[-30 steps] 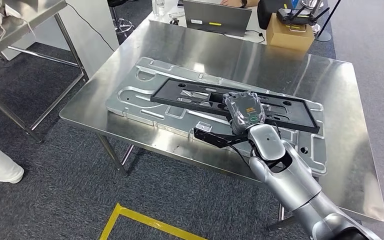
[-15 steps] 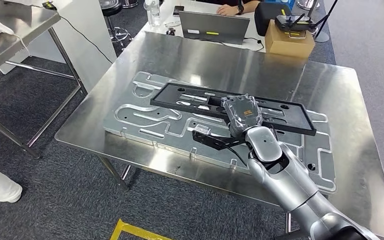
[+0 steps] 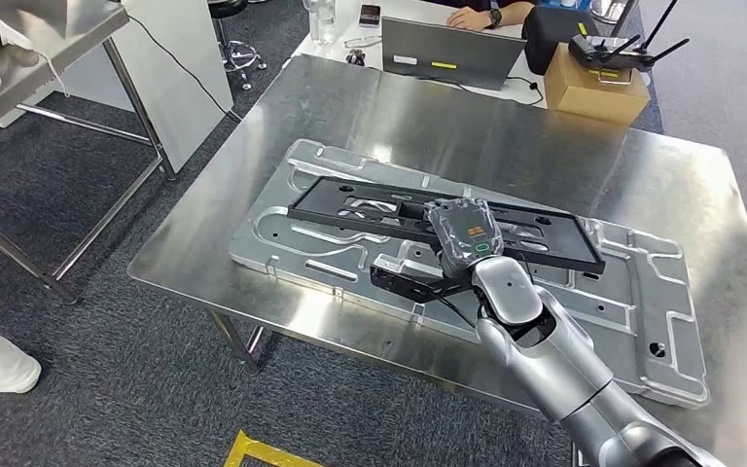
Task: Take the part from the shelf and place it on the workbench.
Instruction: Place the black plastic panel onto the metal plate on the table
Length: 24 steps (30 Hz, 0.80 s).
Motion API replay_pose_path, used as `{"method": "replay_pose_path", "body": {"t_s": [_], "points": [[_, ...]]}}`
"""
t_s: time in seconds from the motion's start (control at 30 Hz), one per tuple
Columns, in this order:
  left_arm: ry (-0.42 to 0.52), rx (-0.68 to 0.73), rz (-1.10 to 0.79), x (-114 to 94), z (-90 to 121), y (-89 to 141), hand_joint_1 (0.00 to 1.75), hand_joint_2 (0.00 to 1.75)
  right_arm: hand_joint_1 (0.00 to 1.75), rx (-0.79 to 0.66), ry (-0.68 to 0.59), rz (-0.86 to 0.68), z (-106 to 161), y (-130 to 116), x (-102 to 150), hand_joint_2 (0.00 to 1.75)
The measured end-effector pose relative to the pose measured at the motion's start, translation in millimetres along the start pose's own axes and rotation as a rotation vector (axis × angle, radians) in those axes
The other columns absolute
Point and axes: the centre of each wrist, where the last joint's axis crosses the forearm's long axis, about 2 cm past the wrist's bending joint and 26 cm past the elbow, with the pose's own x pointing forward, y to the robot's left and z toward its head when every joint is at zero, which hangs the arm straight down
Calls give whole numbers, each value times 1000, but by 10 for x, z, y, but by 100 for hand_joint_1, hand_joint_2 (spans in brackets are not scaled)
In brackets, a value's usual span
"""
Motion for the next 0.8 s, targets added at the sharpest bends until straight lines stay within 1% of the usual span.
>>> {"method": "replay_pose_path", "body": {"t_s": [0.07, 0.13, 0.27, 0.37, 0.5, 0.8], "points": [[3, -6, 4, -8, 4, -37, 0, 175, 0, -1, 2, -1, 7, 7, -6, 0], [4, 0, 6, -4, 4, -23, 0, 175, 0, -7, 9, -1, 4, -4, -32, 0], [12, 9, 20, -29, 5, 10, 0, 0, 0, -4, 20, -11, 20, 19, -53, 0], [4, 18, 31, -3, 2, 33, 0, 0, 0, 14, 24, -24, 48, 82, -43, 0], [13, 31, 36, -53, 5, 77, 0, 0, 0, 43, 22, -40, 99, 190, 1, 0], [19, 30, 47, -99, 13, 53, 0, 0, 0, 47, 23, -65, 118, 216, -3, 0]]}}
